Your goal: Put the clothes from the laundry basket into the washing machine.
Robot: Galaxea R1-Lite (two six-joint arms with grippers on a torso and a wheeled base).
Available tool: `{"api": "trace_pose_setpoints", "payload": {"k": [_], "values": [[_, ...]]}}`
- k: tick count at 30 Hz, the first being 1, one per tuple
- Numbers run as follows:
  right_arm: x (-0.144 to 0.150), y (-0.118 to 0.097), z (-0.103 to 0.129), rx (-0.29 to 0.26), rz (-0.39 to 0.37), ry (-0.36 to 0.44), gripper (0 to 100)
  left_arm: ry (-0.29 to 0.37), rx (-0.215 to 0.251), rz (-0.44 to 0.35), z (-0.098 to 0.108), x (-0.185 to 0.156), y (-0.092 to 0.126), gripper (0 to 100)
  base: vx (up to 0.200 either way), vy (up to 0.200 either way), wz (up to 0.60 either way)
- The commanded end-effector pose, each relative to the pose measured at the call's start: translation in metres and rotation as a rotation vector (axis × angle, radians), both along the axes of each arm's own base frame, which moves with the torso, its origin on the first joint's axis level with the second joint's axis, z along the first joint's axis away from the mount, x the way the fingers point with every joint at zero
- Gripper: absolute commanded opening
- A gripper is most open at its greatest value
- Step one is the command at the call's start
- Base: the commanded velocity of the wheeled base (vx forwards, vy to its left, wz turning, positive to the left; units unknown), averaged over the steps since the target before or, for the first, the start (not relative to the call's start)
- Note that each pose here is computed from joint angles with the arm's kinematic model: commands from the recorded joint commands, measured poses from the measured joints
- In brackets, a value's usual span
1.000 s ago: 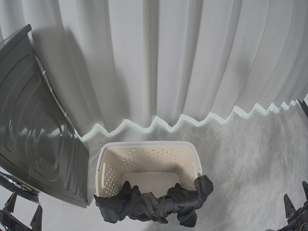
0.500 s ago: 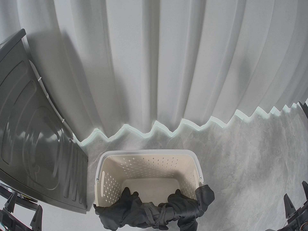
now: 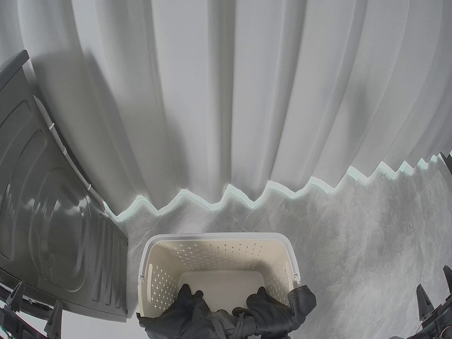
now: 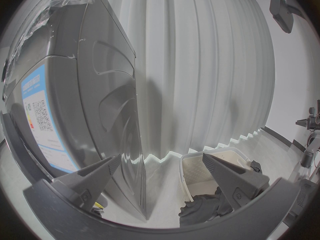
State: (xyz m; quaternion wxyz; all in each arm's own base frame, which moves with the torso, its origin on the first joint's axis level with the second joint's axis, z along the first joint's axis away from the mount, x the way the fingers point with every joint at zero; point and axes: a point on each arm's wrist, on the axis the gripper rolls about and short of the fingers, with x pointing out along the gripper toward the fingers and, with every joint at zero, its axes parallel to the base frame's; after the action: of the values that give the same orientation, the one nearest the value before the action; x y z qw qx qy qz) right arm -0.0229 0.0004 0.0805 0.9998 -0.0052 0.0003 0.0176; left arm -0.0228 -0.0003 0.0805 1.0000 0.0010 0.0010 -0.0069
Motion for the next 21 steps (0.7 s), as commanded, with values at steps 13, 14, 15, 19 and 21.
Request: {"api": "trace_pose_setpoints", "payload": {"k": [13, 14, 15, 19, 21], "values": [[0.0001, 0.0000, -0.0052, 0.000, 0.000, 0.001, 100, 0.000, 0.001, 0.000, -0.0049, -0.0001, 0.0000, 100, 0.015, 0.000, 0.00], [0.0001, 0.0000, -0.0052, 0.000, 0.000, 0.001, 100, 0.000, 0.001, 0.000, -0.0049, -0.0001, 0.0000, 100, 0.000, 0.000, 0.00], [0.0001, 0.0000, -0.0052, 0.000, 0.000, 0.001, 100, 0.001, 0.001, 0.000, -0.0048, 0.0000, 0.0000, 100, 0.000, 0.000, 0.00], [0.0001, 0.0000, -0.0053, 0.000, 0.000, 0.002, 100, 0.001, 0.001, 0.000, -0.0048, 0.0000, 0.0000, 100, 0.000, 0.000, 0.00], [0.0001, 0.0000, -0.0052, 0.000, 0.000, 0.001, 100, 0.000, 0.001, 0.000, -0.0049, -0.0001, 0.0000, 100, 0.000, 0.000, 0.00]]}}
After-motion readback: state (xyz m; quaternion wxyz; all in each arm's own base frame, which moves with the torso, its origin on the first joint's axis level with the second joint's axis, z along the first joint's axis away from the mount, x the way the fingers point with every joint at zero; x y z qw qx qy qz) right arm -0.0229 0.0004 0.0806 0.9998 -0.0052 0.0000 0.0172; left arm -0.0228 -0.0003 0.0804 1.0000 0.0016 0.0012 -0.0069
